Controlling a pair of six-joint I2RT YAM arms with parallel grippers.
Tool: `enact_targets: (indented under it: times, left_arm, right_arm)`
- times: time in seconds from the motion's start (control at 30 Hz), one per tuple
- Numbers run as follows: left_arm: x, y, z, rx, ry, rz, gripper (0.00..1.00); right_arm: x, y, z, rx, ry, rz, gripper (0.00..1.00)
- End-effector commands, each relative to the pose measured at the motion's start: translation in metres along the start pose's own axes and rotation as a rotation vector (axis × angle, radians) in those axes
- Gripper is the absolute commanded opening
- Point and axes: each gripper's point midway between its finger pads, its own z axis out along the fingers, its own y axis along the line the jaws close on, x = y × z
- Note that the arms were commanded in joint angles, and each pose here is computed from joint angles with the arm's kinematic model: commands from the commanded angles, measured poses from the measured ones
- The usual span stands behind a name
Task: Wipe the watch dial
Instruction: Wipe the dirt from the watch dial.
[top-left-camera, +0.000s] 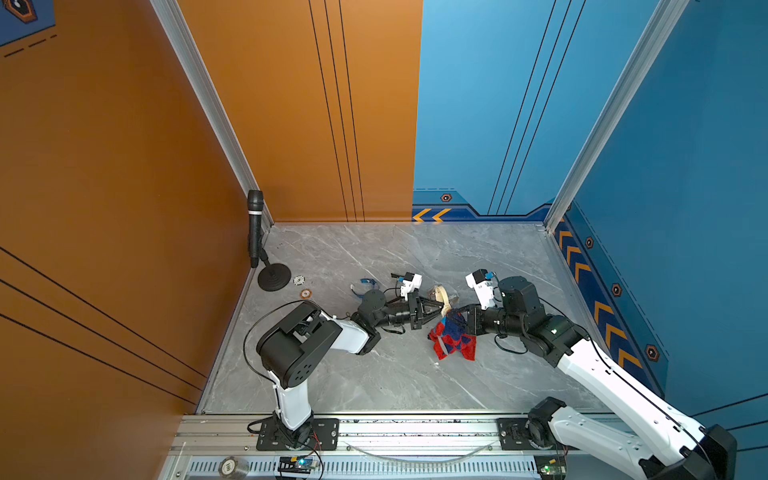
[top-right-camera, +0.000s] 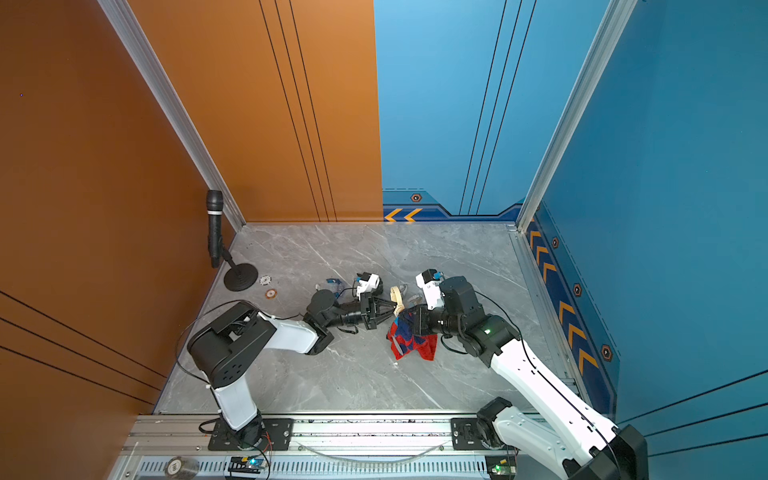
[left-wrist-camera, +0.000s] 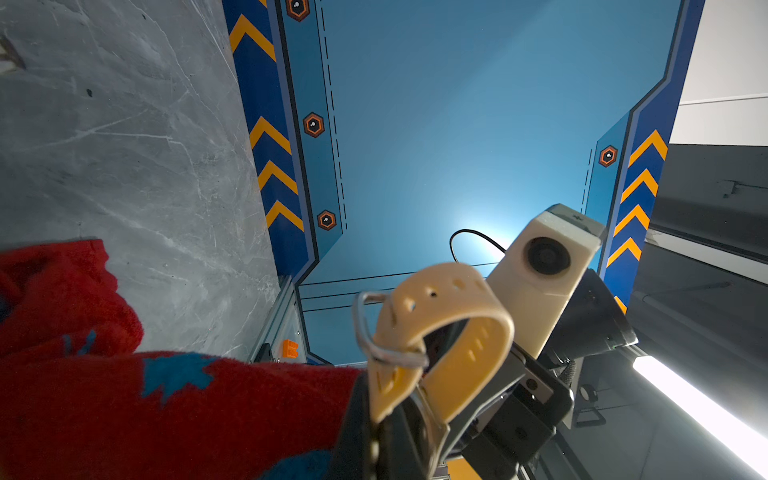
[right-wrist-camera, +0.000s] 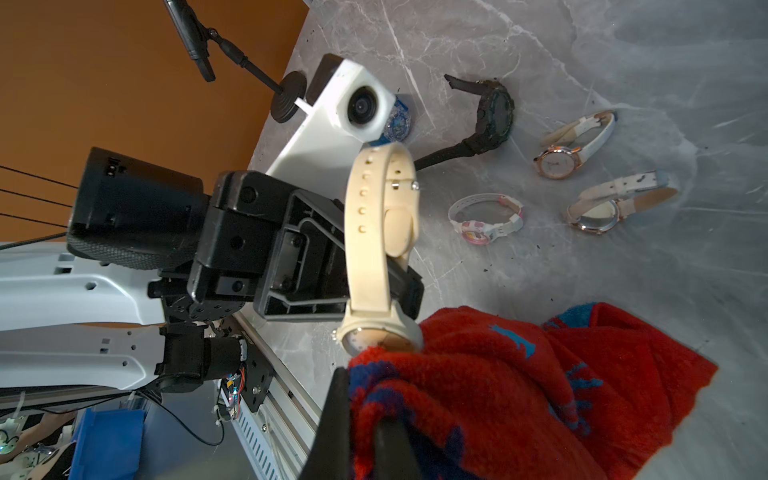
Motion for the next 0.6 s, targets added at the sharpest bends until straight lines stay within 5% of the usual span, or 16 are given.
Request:
enact_targets:
  times: [0.0,0.3,0.57]
  left_arm:
    - [0.004,-0.012,-0.002,0.031,0.023,0.054,0.0]
    - [0.003,-0.015,-0.006,0.034,0.013,0.059,0.0]
    - [0.002,-0.008,-0.008,0.02,0.006,0.053,0.0]
  right_arm:
    - [-0.007,-0.009,0.0,0.047,-0.025,0.014,0.0]
    - [0.001,-0.038,-0.008,0.113,-0.014,0.09,0.0]
    - [-0.01,-0.009,-0.034,0.032,-0.069,0.058,0.0]
